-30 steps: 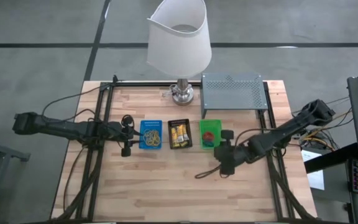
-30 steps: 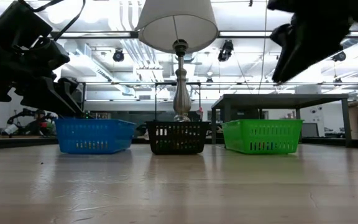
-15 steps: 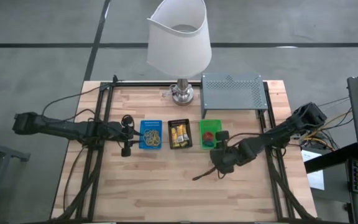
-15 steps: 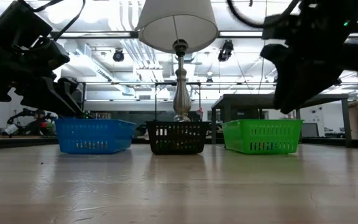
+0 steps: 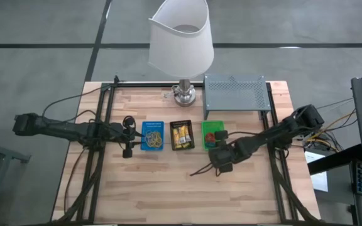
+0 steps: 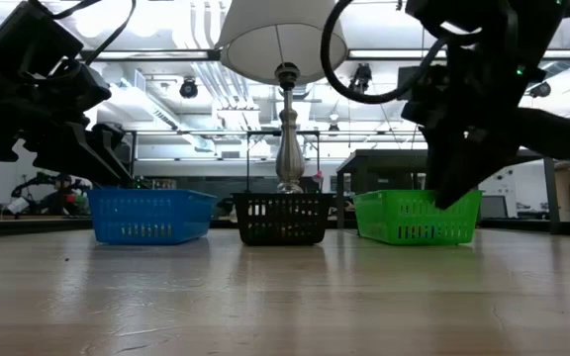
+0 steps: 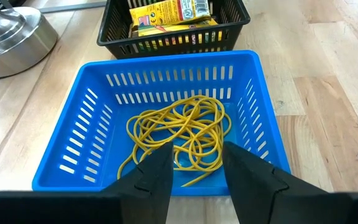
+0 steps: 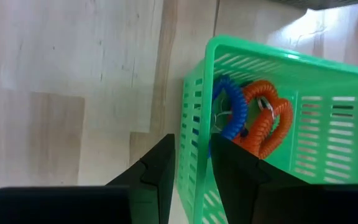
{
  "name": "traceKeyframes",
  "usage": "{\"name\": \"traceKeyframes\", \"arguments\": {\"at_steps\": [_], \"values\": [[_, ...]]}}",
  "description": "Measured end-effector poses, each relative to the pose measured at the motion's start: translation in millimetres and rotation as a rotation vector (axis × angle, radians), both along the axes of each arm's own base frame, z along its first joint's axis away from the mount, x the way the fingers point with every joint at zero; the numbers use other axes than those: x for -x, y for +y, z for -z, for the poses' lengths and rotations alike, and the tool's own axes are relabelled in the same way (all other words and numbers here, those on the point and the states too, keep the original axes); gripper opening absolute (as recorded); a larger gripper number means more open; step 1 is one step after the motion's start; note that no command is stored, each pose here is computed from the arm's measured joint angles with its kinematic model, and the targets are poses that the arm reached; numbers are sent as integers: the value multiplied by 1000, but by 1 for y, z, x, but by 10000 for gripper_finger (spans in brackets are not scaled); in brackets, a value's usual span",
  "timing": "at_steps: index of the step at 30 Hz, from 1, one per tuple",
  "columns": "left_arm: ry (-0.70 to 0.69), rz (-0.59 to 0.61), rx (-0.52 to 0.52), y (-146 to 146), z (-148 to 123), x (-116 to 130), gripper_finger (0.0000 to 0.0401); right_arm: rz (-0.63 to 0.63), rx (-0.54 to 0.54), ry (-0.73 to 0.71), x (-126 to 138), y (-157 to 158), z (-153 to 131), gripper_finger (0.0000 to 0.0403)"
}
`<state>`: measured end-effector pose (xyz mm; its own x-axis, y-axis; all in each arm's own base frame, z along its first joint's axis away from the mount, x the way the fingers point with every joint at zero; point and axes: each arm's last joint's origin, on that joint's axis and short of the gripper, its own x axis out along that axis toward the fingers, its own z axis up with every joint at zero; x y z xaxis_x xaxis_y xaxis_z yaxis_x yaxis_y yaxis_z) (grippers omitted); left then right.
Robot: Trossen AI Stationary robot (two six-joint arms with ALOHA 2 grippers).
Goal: Pick & Place Office Desk Supplies
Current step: Put the green bin on the shelf
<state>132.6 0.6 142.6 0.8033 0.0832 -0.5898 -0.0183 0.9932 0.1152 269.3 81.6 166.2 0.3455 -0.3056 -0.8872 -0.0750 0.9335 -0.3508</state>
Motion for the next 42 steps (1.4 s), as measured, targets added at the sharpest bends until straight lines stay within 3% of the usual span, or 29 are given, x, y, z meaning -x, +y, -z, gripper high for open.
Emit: {"name": "traceKeyframes", "arguments": {"at_steps": [6, 19, 34, 42], "values": [[0, 0, 0, 0, 0, 0, 143, -30, 18, 18, -2, 1, 5, 86], [0, 0, 0, 0, 0, 0, 143, 4, 15, 31, -3, 1, 11, 13], [0, 0, 0, 0, 0, 0, 143, 183, -3, -16, -3, 1, -1, 9], [0, 0, 0, 0, 0, 0, 143, 187, 28, 16, -3, 13, -25, 9]]}}
